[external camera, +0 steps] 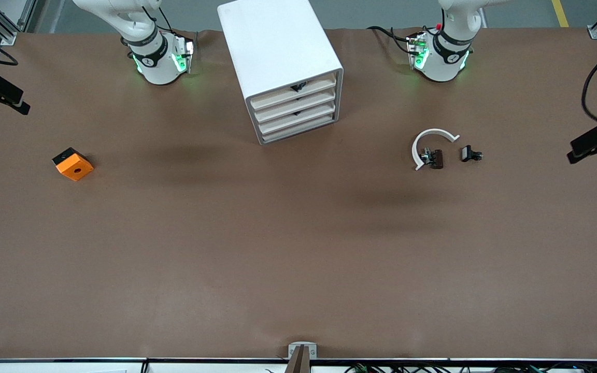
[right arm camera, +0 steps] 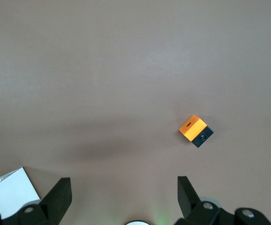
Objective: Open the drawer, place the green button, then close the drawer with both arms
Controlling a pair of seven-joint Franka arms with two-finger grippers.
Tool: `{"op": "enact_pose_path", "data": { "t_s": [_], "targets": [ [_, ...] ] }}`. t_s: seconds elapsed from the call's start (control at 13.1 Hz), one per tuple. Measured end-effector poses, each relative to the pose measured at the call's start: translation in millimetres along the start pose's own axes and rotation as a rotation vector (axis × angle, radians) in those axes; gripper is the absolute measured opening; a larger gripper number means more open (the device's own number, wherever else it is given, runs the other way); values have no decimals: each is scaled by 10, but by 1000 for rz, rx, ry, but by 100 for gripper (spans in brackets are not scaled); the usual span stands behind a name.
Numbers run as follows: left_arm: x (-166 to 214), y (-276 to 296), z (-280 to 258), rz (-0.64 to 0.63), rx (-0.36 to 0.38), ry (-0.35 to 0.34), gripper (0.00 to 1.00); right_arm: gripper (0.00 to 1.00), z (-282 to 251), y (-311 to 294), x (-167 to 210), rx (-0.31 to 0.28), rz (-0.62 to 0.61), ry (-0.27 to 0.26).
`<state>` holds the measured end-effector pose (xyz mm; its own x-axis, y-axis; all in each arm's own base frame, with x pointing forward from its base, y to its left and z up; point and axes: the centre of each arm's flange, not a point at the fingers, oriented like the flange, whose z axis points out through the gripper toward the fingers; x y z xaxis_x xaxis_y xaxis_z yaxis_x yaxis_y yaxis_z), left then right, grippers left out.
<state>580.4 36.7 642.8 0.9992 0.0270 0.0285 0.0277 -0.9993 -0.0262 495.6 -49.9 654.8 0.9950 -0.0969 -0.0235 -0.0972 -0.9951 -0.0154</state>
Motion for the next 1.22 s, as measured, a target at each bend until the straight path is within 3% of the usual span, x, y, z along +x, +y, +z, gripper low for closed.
{"op": "enact_pose_path", "data": {
  "t_s": [0.38,0.76,1.22],
  "targets": [
    [-437,7,-29,32,-20,-31,100,100,-1,2,1,0,-2,1],
    [-515,49,-26,6,-57,-35,100,100,-1,2,1,0,-2,1],
    [-562,812,-3,-7,-69,-61,100,100,-2,-13,3,11,-4,3]
  ]
}}
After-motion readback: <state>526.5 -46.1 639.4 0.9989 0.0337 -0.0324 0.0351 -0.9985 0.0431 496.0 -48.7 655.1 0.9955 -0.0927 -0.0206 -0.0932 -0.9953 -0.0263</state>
